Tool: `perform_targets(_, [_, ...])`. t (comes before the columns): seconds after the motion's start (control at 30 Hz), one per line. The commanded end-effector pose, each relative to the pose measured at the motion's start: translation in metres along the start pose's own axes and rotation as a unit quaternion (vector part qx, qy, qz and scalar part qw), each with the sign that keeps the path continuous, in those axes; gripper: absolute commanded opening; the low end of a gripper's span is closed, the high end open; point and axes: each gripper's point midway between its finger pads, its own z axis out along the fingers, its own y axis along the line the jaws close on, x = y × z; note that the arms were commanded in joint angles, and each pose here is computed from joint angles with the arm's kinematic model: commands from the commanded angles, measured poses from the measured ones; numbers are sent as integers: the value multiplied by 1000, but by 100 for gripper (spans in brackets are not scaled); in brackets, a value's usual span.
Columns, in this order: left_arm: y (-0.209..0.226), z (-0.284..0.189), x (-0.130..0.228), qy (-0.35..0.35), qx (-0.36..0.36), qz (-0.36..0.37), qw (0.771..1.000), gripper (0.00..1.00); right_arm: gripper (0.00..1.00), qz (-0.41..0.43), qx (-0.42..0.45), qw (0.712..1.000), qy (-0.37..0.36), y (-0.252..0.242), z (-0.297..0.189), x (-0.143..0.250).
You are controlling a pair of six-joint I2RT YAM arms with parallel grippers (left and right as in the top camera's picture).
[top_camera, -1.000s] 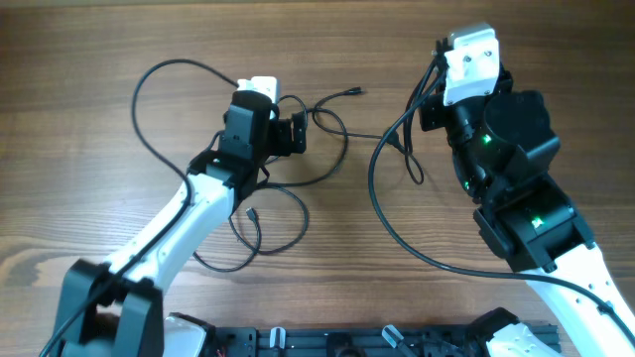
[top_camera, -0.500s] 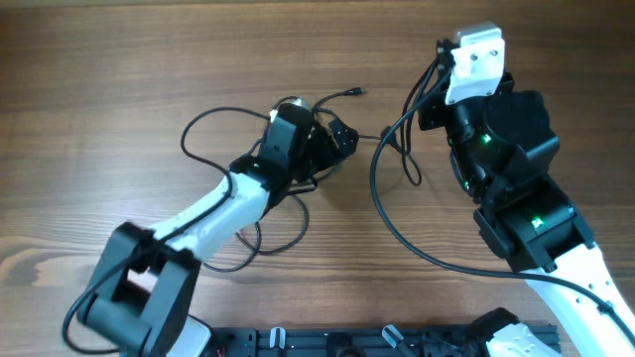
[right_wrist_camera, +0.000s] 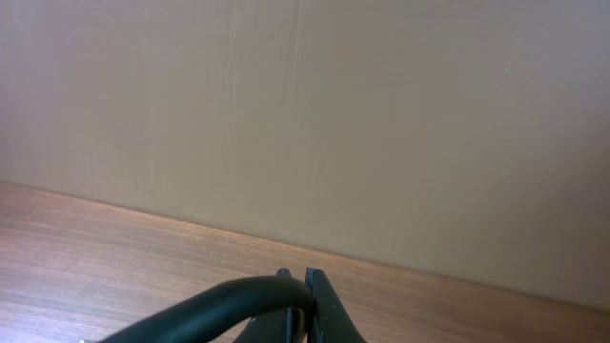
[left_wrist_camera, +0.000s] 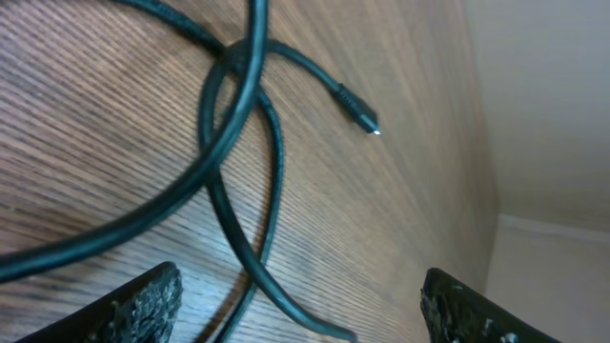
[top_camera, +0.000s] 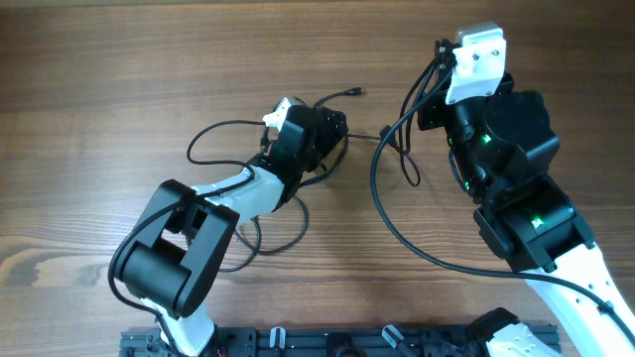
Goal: Untangle cables
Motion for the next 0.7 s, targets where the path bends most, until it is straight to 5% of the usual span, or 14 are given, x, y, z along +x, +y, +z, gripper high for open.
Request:
perform_targets(0.0, [15, 13, 1, -7, -15, -5, 1000, 84, 4, 15, -3, 1000, -11, -1, -1, -9])
perform_targets(0.13, [22, 23, 2, -9, -10, -4, 1000, 83, 4, 15, -2, 1000, -11, -1, -1, -9])
perform_targets(0.23, [19, 23, -5, -30, -5, -4, 1000, 60, 4, 15, -3, 1000, -11, -1, -1, -9])
perform_targets(0.3, [22, 24, -7, -35, -10, -4, 999, 56, 4, 15, -3, 1000, -10, -1, -1, -9])
perform_targets(0.4, [28, 27, -4, -33, -16, -3, 999, 23, 4, 19, -3, 1000, -10, -1, -1, -9])
perform_targets(0.5, [28, 34, 0, -32, -6, -1, 999, 18, 4, 26, -5, 1000, -7, 0, -1, -8])
perform_targets(0.57, [23, 34, 0, -34, 5, 1, 999, 4, 4, 26, -5, 1000, -7, 0, -1, -8])
perform_targets(0.67, [6, 33, 3, -23, 41, 1, 999, 4, 4, 25, -5, 1000, -5, 0, -1, -7])
